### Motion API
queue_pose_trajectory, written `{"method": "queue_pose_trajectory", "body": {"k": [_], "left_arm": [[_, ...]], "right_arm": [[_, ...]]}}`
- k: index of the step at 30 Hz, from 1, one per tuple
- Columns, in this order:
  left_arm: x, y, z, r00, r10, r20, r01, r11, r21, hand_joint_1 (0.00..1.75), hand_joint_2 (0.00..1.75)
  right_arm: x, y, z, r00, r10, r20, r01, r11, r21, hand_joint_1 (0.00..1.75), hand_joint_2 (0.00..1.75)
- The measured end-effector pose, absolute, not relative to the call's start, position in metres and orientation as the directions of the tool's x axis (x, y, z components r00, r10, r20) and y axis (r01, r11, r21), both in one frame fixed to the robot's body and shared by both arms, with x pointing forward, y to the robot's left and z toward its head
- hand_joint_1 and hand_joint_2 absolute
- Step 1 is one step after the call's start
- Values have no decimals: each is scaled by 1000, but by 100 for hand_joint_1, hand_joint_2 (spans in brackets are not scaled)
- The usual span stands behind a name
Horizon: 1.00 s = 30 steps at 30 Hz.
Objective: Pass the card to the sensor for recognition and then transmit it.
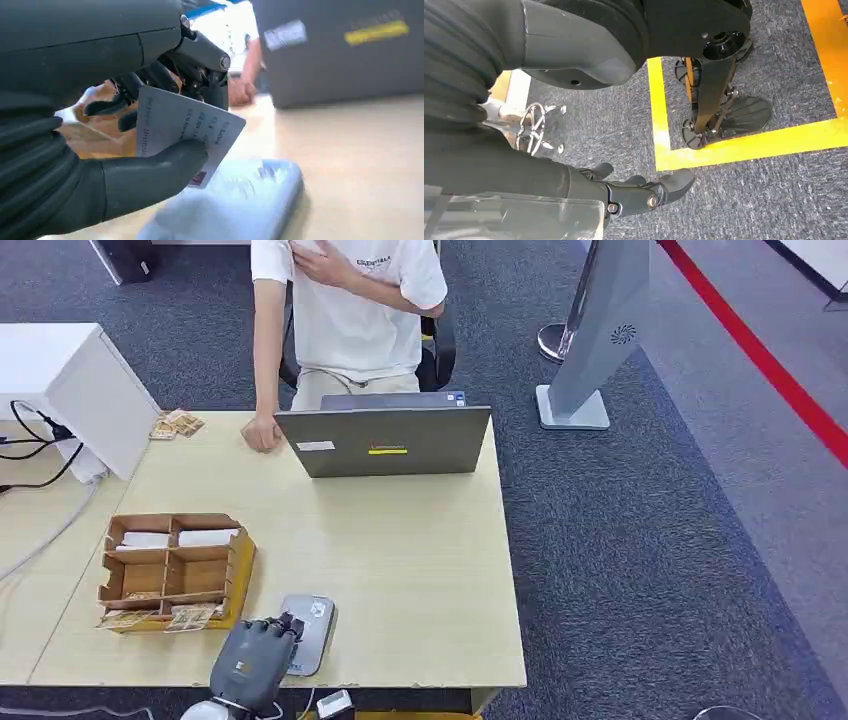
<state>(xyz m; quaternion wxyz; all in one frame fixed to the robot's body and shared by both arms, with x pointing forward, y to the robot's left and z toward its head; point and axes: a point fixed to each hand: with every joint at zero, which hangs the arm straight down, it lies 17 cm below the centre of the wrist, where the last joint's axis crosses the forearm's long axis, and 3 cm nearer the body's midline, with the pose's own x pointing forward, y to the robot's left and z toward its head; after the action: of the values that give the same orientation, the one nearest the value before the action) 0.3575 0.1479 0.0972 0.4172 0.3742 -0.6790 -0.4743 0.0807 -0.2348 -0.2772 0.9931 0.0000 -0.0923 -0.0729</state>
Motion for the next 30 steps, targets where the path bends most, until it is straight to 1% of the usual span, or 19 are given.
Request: {"method": "queue_pose_trajectory", "body": {"k": [2, 4, 7, 15, 22, 26, 30], "left_arm": [[360, 157, 123, -362, -910, 201, -225, 294, 929, 175, 175], [364, 168, 141, -351, -917, 189, -284, 297, 912, 175, 175], [369, 180, 150, -330, -926, 184, -315, 291, 903, 175, 175], [371, 190, 163, -313, -933, 175, -365, 289, 885, 175, 175], [405, 240, 207, -249, -953, 171, -482, 275, 832, 175, 175], [436, 279, 219, -176, -975, 139, -534, 213, 818, 175, 175], [462, 304, 230, -123, -987, 100, -566, 153, 810, 175, 175]], "right_arm": [[81, -235, -277, 973, -135, 185, 135, 991, 11, 0, 175], [81, -235, -277, 974, -131, 186, 132, 991, 10, 0, 175], [80, -234, -277, 974, -131, 186, 131, 991, 10, 0, 175], [81, -234, -277, 974, -125, 189, 125, 992, 10, 0, 175], [78, -233, -278, 980, -96, 174, 96, 995, 8, 0, 175], [72, -233, -279, 987, -69, 145, 69, 998, 2, 0, 175], [71, -232, -279, 988, -53, 145, 53, 999, 0, 0, 175]]}}
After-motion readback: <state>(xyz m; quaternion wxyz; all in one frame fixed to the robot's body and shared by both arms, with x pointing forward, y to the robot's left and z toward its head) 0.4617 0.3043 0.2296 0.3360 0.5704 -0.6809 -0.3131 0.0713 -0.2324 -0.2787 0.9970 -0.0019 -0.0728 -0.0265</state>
